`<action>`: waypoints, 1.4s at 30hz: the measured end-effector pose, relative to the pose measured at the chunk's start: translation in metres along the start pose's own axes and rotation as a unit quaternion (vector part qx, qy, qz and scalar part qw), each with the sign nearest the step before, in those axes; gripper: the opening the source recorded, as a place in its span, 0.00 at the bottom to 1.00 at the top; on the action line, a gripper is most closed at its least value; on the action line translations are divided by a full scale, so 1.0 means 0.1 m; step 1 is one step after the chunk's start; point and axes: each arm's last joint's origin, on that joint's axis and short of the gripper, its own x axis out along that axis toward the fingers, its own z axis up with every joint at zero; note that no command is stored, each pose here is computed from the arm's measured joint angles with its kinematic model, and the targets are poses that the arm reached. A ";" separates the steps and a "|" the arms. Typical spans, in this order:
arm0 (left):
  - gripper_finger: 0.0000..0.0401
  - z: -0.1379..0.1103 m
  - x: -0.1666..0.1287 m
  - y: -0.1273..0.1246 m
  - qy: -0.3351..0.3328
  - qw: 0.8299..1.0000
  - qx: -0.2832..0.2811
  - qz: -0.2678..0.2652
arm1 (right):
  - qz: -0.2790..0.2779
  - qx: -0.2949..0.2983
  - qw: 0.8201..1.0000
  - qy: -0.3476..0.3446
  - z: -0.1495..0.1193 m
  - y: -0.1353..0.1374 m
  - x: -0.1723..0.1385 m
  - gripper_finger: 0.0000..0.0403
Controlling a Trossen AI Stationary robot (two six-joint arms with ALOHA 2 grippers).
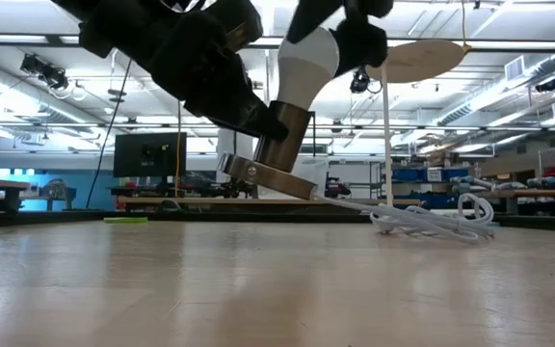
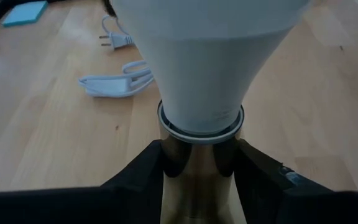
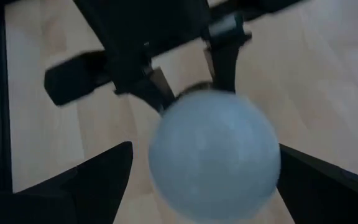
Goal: Screw lightbulb
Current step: Remove the lightbulb from the lamp
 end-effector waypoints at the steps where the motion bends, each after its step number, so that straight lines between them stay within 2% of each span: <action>1: 0.37 0.00 0.00 0.00 0.001 1.000 -0.002 -0.002 | 0.001 -0.006 1.000 -0.003 0.02 0.01 0.00 0.93; 5: 0.37 -0.01 0.00 0.00 0.003 1.000 -0.008 -0.003 | -0.002 -0.023 1.000 0.002 0.10 0.03 0.00 0.93; 13: 0.37 0.07 -0.01 0.01 0.009 1.000 -0.008 0.001 | -0.026 -0.057 0.996 0.068 0.13 0.08 0.19 0.93; 17: 0.37 0.07 -0.01 0.00 0.009 1.000 -0.007 0.001 | -0.021 -0.062 0.996 0.061 0.23 0.12 0.14 0.92; 20: 0.37 0.06 -0.01 0.00 0.012 1.000 -0.007 0.001 | -0.038 -0.063 0.994 0.082 0.22 0.10 0.12 0.87; 29: 0.37 0.06 -0.01 0.00 0.010 1.000 -0.006 0.000 | -0.037 -0.070 0.993 0.084 0.23 0.08 0.13 0.69; 36: 0.37 0.06 -0.01 0.00 0.010 1.000 -0.005 0.001 | -0.036 -0.097 0.991 0.089 0.23 0.07 0.12 0.70; 42: 0.37 0.07 -0.01 0.00 0.005 1.000 0.002 0.001 | -0.028 -0.163 0.982 0.092 0.27 0.08 0.06 0.70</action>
